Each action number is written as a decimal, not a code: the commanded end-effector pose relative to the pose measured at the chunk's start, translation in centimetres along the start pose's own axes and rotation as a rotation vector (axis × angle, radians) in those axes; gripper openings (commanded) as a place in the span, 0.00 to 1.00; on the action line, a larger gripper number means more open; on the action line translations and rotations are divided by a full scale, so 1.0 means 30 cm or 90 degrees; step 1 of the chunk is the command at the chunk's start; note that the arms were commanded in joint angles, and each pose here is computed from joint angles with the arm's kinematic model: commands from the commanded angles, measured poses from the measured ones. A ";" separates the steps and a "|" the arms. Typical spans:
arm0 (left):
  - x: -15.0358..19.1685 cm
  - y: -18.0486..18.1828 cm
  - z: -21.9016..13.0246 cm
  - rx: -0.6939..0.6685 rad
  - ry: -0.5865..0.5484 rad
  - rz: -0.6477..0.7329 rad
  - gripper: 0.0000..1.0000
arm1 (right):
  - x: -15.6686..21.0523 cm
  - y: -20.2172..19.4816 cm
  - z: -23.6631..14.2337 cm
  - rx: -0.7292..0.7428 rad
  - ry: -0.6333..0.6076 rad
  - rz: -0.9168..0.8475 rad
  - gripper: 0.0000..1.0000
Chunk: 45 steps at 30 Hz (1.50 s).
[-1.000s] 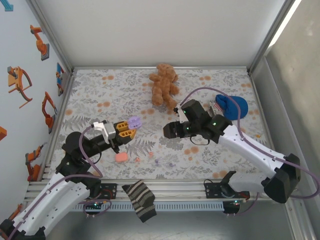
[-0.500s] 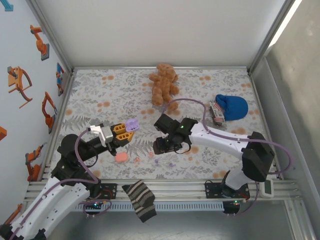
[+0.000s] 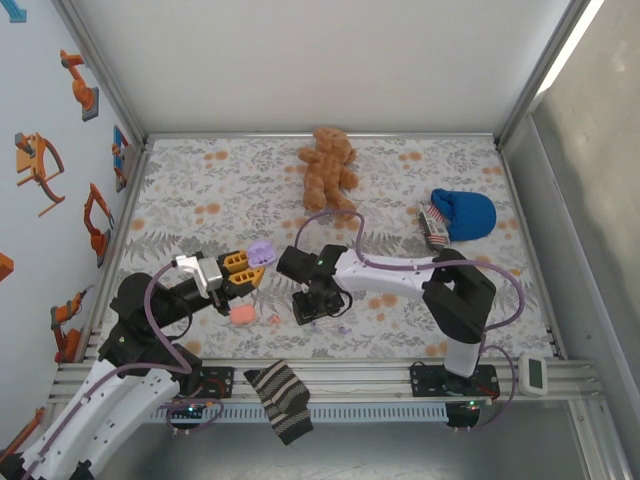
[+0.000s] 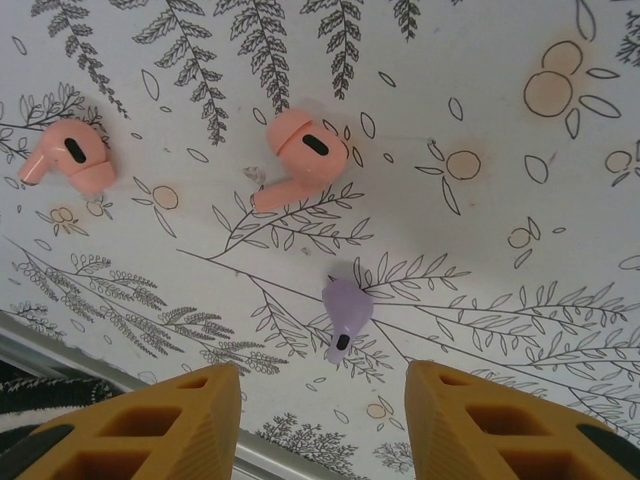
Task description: Insert wireless bluetooth earbuds into charging case
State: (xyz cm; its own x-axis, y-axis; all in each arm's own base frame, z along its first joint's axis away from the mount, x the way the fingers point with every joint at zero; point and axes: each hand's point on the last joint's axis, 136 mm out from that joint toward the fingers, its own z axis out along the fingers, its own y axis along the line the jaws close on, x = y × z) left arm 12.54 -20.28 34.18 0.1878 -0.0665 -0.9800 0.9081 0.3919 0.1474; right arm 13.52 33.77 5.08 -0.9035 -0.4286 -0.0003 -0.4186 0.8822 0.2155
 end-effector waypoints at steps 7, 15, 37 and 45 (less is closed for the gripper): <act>-0.035 -0.016 -0.018 0.006 -0.017 0.022 0.00 | 0.001 -0.024 0.046 0.043 0.023 -0.006 0.44; -0.029 -0.013 -0.017 0.003 -0.015 0.023 0.00 | -0.007 -0.032 0.075 0.063 0.035 -0.015 0.43; -0.014 -0.004 -0.017 -0.008 -0.011 0.023 0.02 | 0.012 -0.045 0.132 0.092 0.077 -0.029 0.36; -0.011 -0.002 -0.017 -0.011 -0.009 0.022 0.02 | 0.046 -0.056 0.138 0.113 0.096 -0.036 0.32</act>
State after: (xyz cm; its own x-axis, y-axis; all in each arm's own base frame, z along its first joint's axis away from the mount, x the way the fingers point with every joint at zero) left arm 12.44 -19.89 34.20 0.1966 -0.0637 -0.9784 0.8997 0.4084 0.1542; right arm 13.78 33.68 1.44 -0.8747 -0.4785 0.0775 -0.4709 0.8767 0.0982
